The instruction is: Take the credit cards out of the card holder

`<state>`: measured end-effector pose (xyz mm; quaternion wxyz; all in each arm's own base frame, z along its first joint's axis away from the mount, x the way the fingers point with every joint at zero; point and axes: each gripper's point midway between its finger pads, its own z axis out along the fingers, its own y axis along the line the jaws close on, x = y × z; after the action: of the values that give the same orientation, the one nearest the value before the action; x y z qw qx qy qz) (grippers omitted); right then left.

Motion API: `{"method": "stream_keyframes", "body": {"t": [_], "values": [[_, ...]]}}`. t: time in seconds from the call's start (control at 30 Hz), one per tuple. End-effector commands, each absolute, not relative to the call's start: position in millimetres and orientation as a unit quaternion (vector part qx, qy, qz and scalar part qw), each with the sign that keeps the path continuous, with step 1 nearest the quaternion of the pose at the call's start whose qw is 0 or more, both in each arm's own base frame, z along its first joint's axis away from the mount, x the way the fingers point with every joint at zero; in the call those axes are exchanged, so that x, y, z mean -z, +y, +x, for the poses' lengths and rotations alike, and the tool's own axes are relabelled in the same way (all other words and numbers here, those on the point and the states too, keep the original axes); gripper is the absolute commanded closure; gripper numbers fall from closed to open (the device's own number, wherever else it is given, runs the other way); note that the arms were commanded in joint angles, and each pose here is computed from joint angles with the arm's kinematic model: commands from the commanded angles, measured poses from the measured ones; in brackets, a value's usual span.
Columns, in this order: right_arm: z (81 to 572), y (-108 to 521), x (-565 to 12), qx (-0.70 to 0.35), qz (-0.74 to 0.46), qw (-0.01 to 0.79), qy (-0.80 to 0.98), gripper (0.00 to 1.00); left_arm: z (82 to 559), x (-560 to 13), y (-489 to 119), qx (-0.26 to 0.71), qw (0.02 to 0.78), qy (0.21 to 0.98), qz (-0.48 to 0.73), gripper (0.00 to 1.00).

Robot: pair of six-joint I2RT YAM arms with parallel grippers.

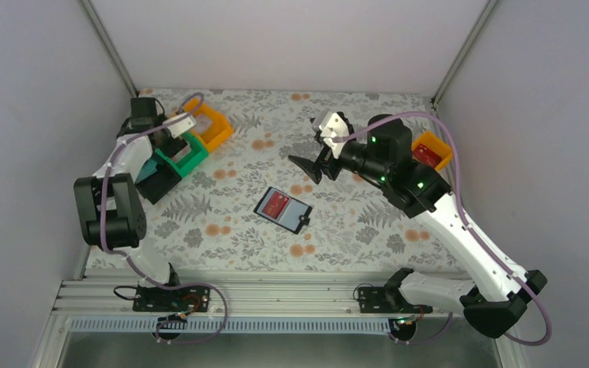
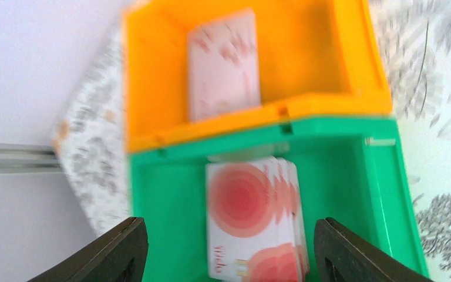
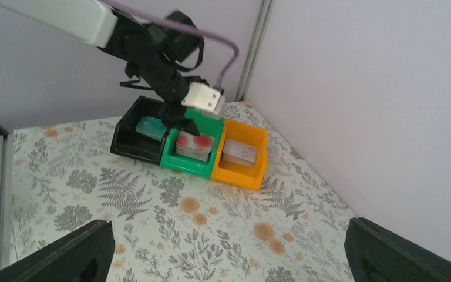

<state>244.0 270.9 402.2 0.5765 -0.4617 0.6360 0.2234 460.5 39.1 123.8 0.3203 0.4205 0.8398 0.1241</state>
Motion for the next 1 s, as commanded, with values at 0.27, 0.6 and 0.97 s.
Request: {"method": "stream_keyframes", "body": {"t": [0.27, 0.6, 0.97], "values": [[319.9, 295.0, -276.4, -0.266, -0.2, 0.371, 0.867, 0.15, 380.5, -231.8, -100.4, 0.086, 0.414, 0.823, 0.379, 0.24], [269.7, 310.8, -147.8, -0.396, -0.075, 0.197, 0.894, 0.39, 322.8, -163.0, -182.1, 0.342, 0.267, 0.853, 0.291, 0.31], [272.1, 316.0, -80.3, -0.42, 0.019, 0.111, 0.901, 0.55, 297.1, -83.1, -211.2, 0.428, 0.129, 0.873, 0.195, 0.29]]}}
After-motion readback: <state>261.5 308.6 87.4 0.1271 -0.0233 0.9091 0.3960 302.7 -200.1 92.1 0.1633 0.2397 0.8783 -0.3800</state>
